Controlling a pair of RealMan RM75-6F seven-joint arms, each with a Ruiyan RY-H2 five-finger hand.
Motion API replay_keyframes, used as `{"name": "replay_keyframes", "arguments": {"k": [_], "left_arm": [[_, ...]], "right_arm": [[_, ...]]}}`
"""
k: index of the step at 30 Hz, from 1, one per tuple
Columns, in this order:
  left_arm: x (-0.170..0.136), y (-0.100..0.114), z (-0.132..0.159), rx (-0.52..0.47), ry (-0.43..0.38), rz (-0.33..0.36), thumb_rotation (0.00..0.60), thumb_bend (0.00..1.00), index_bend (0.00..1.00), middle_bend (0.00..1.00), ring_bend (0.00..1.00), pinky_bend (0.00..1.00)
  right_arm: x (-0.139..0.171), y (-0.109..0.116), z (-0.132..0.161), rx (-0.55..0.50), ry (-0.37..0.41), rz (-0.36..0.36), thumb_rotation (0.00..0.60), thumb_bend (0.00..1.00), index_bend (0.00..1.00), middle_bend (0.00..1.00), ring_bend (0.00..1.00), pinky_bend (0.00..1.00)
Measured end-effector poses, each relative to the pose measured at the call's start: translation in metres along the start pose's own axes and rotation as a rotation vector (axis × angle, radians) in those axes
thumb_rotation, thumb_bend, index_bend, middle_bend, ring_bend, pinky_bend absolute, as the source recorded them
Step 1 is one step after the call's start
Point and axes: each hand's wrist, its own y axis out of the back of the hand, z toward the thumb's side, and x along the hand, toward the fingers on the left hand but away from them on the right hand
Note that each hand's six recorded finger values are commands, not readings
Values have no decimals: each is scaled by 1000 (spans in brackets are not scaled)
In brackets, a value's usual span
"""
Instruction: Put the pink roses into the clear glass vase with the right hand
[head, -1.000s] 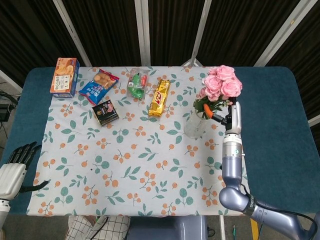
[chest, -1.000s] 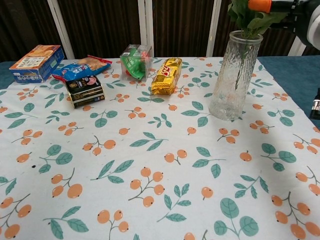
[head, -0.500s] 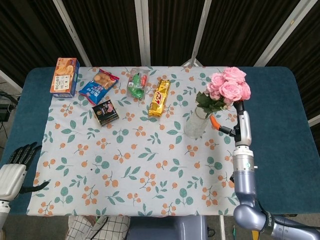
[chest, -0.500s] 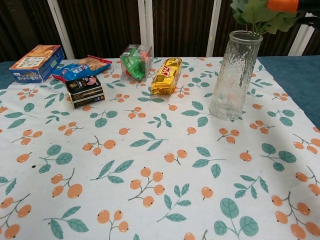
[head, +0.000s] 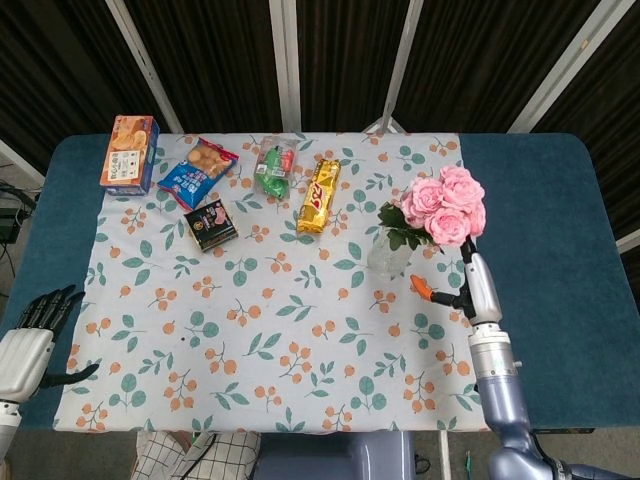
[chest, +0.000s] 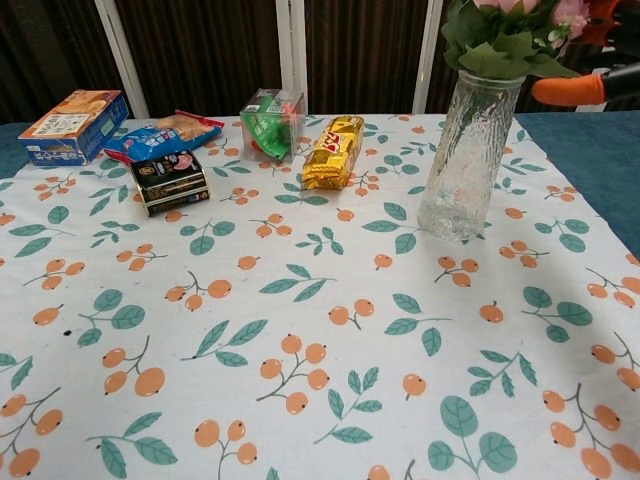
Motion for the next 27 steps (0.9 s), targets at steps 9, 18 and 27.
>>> {"name": "replay_keyframes", "arguments": {"k": [9,18,27], "left_arm": [[0,-1,1,-4,0,-8,600,0,0,0,0,0],[0,-1,1,-5,-3,-11,600,0,0,0,0,0],[-1,0,1,-1,-5,-10,600,0,0,0,0,0]], "right_arm": [[17,0,-16,180,-2,29,600,287,0,0,0,0],[30,0,-33,430,-19,96,600,286,0,0,0,0],[44,18,-56,698,-30,127,600,286,0,0,0,0]]}}
